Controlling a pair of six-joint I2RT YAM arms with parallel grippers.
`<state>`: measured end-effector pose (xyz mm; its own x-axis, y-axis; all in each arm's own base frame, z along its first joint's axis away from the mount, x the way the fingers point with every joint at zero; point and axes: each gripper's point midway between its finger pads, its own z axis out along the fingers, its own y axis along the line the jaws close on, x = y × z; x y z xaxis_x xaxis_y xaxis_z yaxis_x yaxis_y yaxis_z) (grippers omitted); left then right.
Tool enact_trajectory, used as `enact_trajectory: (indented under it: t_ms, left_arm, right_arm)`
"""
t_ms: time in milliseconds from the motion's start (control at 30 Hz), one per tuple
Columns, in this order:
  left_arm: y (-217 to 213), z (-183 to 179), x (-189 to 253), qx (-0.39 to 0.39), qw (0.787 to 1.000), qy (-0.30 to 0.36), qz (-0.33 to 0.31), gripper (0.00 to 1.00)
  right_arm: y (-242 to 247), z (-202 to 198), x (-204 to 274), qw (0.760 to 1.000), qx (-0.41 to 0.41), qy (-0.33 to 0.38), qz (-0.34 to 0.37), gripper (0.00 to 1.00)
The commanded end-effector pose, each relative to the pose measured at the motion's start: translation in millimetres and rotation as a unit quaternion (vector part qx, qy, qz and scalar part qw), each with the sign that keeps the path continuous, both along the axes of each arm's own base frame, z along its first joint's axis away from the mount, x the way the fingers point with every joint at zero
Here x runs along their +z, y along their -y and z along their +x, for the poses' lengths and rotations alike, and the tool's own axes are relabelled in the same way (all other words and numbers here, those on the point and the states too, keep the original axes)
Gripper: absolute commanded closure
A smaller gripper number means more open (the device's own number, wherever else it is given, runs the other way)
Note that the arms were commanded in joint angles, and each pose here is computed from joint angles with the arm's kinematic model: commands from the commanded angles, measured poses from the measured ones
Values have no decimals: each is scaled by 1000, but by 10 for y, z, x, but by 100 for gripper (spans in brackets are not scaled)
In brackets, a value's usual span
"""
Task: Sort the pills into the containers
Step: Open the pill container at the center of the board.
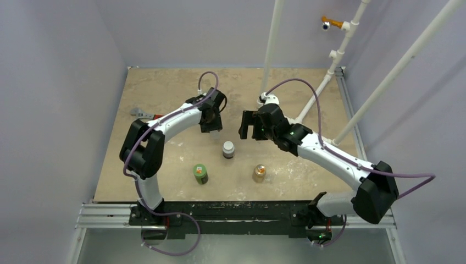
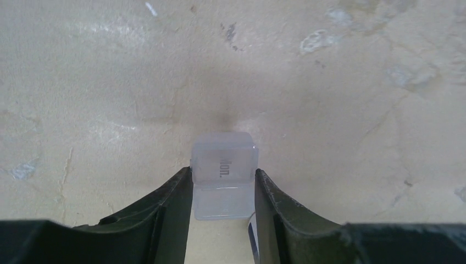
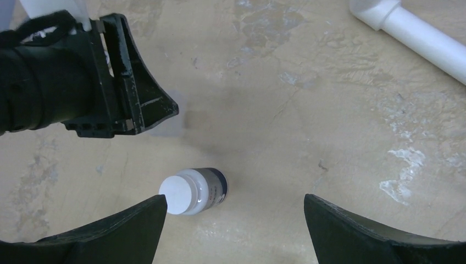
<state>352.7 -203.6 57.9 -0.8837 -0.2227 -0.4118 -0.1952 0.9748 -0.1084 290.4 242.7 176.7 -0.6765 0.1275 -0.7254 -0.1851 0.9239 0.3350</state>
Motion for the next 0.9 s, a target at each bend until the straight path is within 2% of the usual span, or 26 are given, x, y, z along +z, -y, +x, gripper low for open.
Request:
enact_trajectory:
  t_ms: [0, 233, 333, 600, 767, 867]
  left_arm:
    - [121, 157, 341, -68, 996, 54, -22, 84]
    - [154, 224, 200, -70, 997, 36, -10, 82]
    - [177, 273, 166, -69, 997, 29, -7, 73]
    - [161, 362, 313, -58, 997, 41, -27, 41]
    - [-9, 416, 570, -42, 997, 61, -36, 34]
    - [-285, 388, 731, 0, 997, 72, -42, 34]
  right_arm:
    - [-229, 160, 169, 999, 23, 22, 29, 3]
    - [-281, 274, -15, 999, 18, 6, 30, 3]
    - [-304, 330, -58, 1000, 17, 3, 23, 3]
    - [-367, 435, -170, 1000, 15, -5, 9, 3]
    - [-406, 514, -197, 1000, 15, -6, 4, 3]
    - [-461, 616, -219, 1000, 20, -5, -12, 3]
